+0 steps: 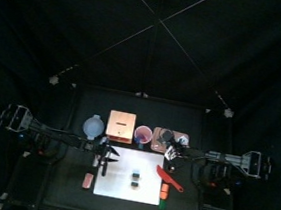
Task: Place sushi on board then cut the sushi with the knife then place the pieces on the plate
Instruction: Place the 4 sushi pieces on the plate
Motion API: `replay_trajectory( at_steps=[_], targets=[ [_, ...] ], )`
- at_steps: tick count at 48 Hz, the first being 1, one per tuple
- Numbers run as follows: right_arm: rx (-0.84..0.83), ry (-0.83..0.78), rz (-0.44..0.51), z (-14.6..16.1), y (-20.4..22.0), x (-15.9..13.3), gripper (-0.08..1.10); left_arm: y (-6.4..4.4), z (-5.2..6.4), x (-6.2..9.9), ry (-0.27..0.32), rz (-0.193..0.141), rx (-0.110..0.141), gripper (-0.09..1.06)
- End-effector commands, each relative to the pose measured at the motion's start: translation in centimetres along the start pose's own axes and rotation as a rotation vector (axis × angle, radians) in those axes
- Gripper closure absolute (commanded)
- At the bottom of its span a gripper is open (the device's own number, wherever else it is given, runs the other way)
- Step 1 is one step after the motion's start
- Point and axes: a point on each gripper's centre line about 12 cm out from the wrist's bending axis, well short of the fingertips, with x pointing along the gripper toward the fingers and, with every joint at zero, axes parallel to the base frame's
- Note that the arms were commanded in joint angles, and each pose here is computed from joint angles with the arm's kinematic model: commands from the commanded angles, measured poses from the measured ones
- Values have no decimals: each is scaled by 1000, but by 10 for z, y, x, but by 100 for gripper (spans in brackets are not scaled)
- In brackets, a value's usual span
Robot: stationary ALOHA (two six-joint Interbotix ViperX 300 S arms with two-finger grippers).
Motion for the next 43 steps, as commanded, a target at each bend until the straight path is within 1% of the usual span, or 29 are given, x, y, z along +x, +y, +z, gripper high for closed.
replay_trajectory(
  at_steps=[1, 7, 11, 13, 17, 23, 29, 36, 43],
  targets=[
    [59, -52, 44, 3, -10, 11, 42, 3, 6, 0, -24, 7, 1, 25],
    [96, -77, 70, 3, -17, 25, 35, 3, 6, 0, -24, 7, 1, 25],
    [100, -73, 63, 4, -20, 28, 27, 3, 6, 0, -22, 7, 0, 25],
    [97, -75, 63, 5, -20, 28, 23, 3, 6, 0, -24, 7, 0, 25],
    [104, -84, 63, 10, -20, 25, 19, 3, 7, 0, -27, 7, 0, 25],
    [78, -107, 76, 18, -9, 12, 19, 3, 8, 0, -28, 9, -1, 25],
    [-42, -168, 168, 30, 35, -9, 19, 3, 9, -1, -31, 10, 0, 25],
    [-201, -210, 283, 34, 100, -28, 19, 3, 8, -1, -30, 9, -1, 25],
    [-281, -209, 347, 34, 148, -36, 19, 4, 8, -1, -28, 11, -1, 25]
  ],
)
